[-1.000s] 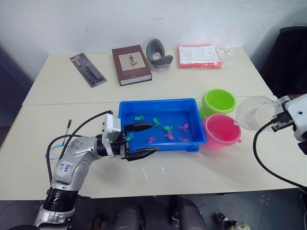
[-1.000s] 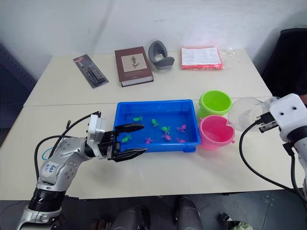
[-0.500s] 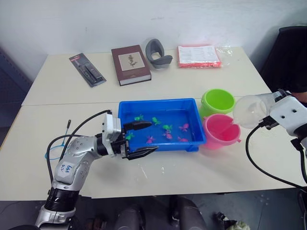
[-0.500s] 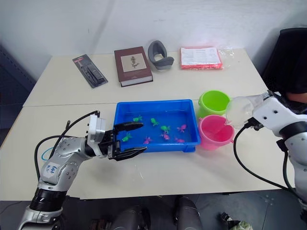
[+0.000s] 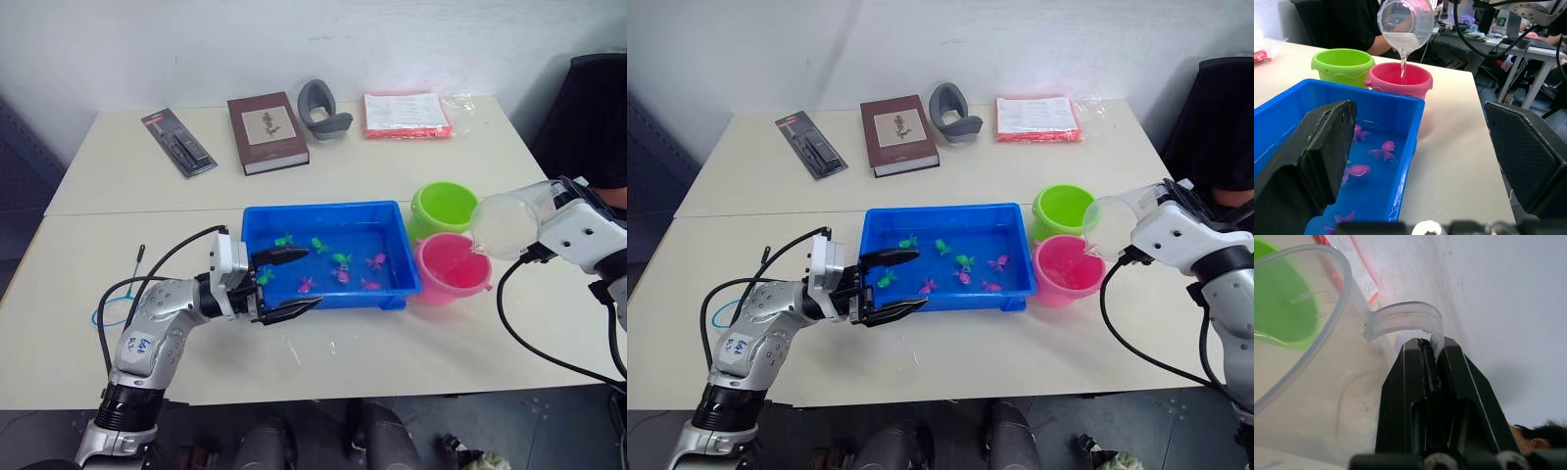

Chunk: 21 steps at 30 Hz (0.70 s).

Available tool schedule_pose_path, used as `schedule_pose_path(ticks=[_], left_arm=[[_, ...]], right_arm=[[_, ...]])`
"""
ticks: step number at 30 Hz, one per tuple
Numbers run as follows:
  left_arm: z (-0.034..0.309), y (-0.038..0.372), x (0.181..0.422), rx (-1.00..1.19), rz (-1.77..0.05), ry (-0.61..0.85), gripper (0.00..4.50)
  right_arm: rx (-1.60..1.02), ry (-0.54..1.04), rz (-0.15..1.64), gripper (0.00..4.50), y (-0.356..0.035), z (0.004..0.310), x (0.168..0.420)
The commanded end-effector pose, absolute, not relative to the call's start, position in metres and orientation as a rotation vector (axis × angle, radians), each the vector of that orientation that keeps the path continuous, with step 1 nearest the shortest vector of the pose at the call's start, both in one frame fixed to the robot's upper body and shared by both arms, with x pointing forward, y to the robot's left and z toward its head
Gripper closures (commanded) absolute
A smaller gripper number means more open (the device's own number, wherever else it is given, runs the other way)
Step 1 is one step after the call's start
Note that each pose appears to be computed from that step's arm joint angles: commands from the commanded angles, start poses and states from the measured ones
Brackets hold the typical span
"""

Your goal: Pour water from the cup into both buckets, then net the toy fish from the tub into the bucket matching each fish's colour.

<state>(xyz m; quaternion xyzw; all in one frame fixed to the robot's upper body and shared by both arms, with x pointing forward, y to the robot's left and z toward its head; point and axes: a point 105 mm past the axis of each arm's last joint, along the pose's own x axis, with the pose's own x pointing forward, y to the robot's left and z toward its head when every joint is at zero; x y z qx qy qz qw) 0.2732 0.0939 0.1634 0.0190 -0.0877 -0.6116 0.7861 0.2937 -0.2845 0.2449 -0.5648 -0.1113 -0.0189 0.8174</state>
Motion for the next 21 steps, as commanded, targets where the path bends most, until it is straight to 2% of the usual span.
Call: schedule_pose_path(ticks=[1,15,21], left_arm=[[0.173,0.094,0.272,0.074,-1.320,-0.233,0.00],[0.175,0.096,0.276,0.082,-1.304,-0.244,0.00],[0.176,0.096,0.278,0.075,-1.293,-0.248,0.00]], right_arm=[[-1.206,-0.286,-0.081,4.45,-0.285,0.253,0.289],[-1.246,-0.297,-0.118,4.45,-0.290,0.247,0.288],[-0.955,-0.270,-0.222,4.45,-0.311,0.250,0.284]])
